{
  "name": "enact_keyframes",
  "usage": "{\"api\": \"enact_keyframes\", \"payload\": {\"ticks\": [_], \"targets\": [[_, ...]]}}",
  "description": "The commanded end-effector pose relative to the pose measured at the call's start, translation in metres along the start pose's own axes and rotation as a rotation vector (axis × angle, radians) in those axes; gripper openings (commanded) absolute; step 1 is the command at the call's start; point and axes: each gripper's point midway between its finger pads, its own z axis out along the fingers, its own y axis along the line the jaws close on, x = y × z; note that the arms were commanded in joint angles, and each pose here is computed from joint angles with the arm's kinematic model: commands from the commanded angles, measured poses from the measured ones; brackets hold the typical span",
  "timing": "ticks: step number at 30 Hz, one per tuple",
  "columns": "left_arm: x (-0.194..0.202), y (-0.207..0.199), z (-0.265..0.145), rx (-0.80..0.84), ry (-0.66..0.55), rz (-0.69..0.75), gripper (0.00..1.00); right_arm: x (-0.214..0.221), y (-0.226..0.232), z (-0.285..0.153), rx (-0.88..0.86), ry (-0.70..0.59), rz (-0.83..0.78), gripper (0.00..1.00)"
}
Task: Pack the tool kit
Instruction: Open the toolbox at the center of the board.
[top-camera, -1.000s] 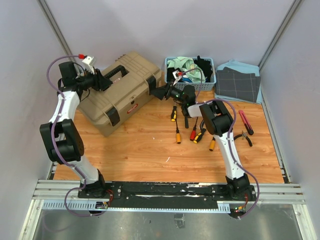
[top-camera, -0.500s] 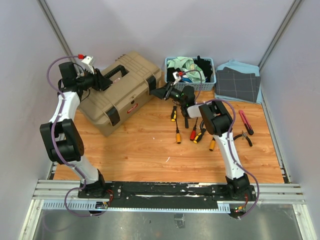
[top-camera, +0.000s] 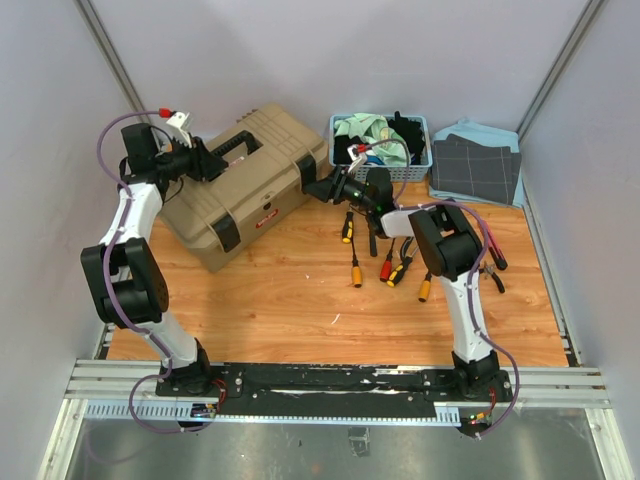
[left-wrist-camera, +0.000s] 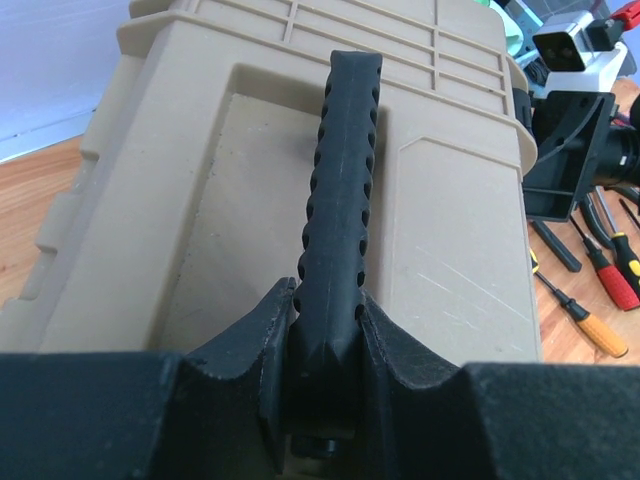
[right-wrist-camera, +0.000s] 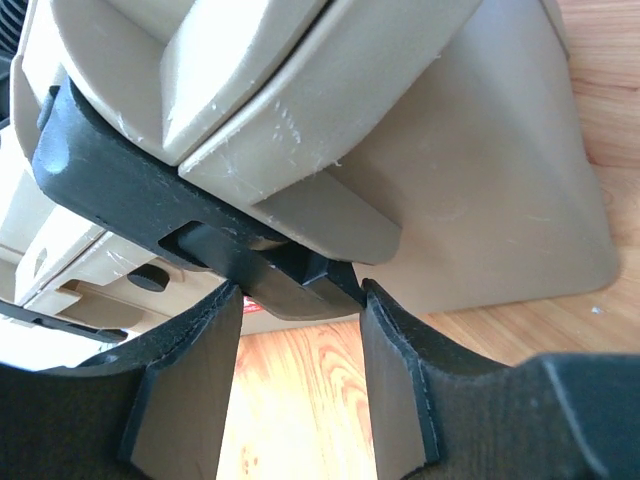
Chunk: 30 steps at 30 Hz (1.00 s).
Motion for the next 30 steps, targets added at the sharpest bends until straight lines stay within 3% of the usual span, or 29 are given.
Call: {"api": "enact_keyframes", "payload": {"ticks": [1,16,25,28,30], "targets": [[0.032,-0.001,0.017,-0.064,0.087,-0.115,0.0,-0.035,0.098,0.016,-0.158,-0.066,-0.183,0.01],[0.035,0.014,0.013,-0.16,0.101,-0.103,0.0,-0.057,0.087,0.006,0.074,-0.059,-0.16,0.01],[0.04,0.012,0.013,-0.166,0.1,-0.113,0.0,-0.062,0.105,-0.002,0.137,0.019,-0.206,0.01],[0.04,0.011,0.013,-0.169,0.096,-0.12,0.0,-0.063,0.11,-0.012,0.181,0.048,-0.215,0.12],[0.039,0.012,0.012,-0.177,0.09,-0.13,0.0,-0.064,0.114,-0.02,0.219,0.065,-0.214,0.26]]}}
